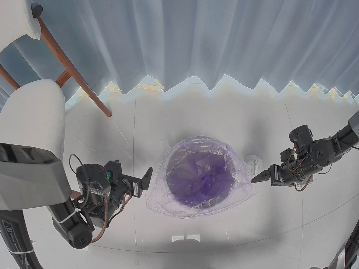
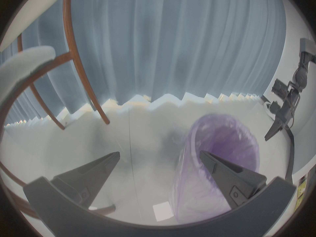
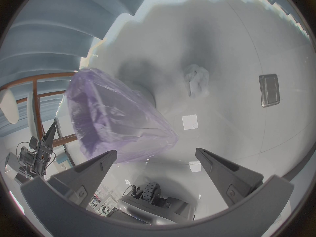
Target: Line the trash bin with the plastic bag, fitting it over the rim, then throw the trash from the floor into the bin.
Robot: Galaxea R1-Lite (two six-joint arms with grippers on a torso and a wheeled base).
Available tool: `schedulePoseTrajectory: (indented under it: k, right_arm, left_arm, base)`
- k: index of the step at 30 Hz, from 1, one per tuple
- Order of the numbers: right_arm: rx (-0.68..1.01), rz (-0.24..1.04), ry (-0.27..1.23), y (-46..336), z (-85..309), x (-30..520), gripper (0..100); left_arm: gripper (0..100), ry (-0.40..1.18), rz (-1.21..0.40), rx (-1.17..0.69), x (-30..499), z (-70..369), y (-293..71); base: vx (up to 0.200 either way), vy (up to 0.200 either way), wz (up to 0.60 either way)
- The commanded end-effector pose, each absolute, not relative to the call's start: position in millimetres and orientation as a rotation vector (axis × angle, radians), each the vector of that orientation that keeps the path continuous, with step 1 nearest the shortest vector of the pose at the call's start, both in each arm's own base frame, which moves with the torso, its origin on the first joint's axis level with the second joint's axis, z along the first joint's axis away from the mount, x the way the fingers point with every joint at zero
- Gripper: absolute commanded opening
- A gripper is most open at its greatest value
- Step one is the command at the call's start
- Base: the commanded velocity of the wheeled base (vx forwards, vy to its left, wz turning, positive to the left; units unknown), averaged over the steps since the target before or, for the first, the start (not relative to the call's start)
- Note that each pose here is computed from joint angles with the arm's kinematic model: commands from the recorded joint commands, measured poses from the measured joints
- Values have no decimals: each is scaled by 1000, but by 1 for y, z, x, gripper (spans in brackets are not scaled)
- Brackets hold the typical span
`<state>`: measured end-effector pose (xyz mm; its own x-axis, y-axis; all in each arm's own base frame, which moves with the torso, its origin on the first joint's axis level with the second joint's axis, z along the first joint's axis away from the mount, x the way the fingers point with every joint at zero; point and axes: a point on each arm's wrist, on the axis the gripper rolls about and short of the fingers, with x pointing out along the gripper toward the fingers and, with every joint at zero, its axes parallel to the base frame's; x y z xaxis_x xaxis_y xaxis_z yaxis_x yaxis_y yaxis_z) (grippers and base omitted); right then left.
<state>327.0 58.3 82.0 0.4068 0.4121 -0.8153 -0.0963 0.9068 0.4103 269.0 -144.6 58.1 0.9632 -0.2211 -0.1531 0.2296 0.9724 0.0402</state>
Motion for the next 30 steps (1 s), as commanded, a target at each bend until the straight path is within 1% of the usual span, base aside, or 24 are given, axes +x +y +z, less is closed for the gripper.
schedulePoseTrajectory:
  k: [1,2,3,5,7,9,12,15,16,20,21,22,23,24,27,28,29,30]
  right_arm:
    - [325,387,994,58,126,304,100]
    - [330,404,977,59,132,300,100]
    - [329,409,974,60,134,298,100]
    - [321,448,923,65,152,283,100]
    - [319,475,874,68,169,269,100]
    - [325,484,856,70,175,263,100]
    - [359,532,773,76,204,237,100]
    - [377,559,748,80,214,226,100]
    - [388,571,735,82,219,220,100]
    - [391,578,719,82,223,217,100]
    - [392,577,712,81,224,218,100]
    - [392,578,711,81,224,217,100]
    - [392,577,707,81,225,217,100]
    - [393,576,704,80,226,217,100]
    - [393,578,699,80,227,216,100]
    - [393,579,695,80,228,215,100]
    - [393,579,695,80,228,215,100]
    - [393,579,688,79,229,214,100]
  left_arm:
    - [100,-82,-258,-14,262,125,-143]
    - [100,-140,-265,-39,263,141,-145]
    - [100,-160,-268,-47,263,146,-146]
    - [100,-315,-287,-123,264,187,-153]
    - [100,-394,-295,-178,265,210,-155]
    - [100,-418,-311,-204,265,217,-155]
    - [100,-493,-471,-337,259,243,-158]
    - [100,-524,-542,-429,256,258,-161]
    - [100,-574,-582,-512,255,276,-166]
    - [100,-683,-651,-694,259,315,-168]
    - [100,-674,-675,-758,263,321,-169]
    - [100,-672,-680,-767,263,321,-169]
    - [100,-626,-711,-834,267,320,-171]
    - [100,-557,-756,-945,269,317,-175]
    - [100,-423,-870,-1175,261,314,-182]
    - [100,-396,-903,-1218,258,315,-182]
    - [100,-396,-903,-1218,258,315,-182]
    - [100,-302,-980,-1269,246,312,-174]
  base:
    - [0,0,0]
    - [0,0,0]
    - [0,0,0]
    - [0,0,0]
    - [0,0,0]
    - [0,0,0]
    - [0,0,0]
    - [0,0,0]
    - [0,0,0]
    - [0,0,0]
    - [0,0,0]
    - [0,0,0]
    - [0,0,0]
    - [0,0,0]
    - [0,0,0]
    - [0,0,0]
    - [0,0,0]
    - [0,0,0]
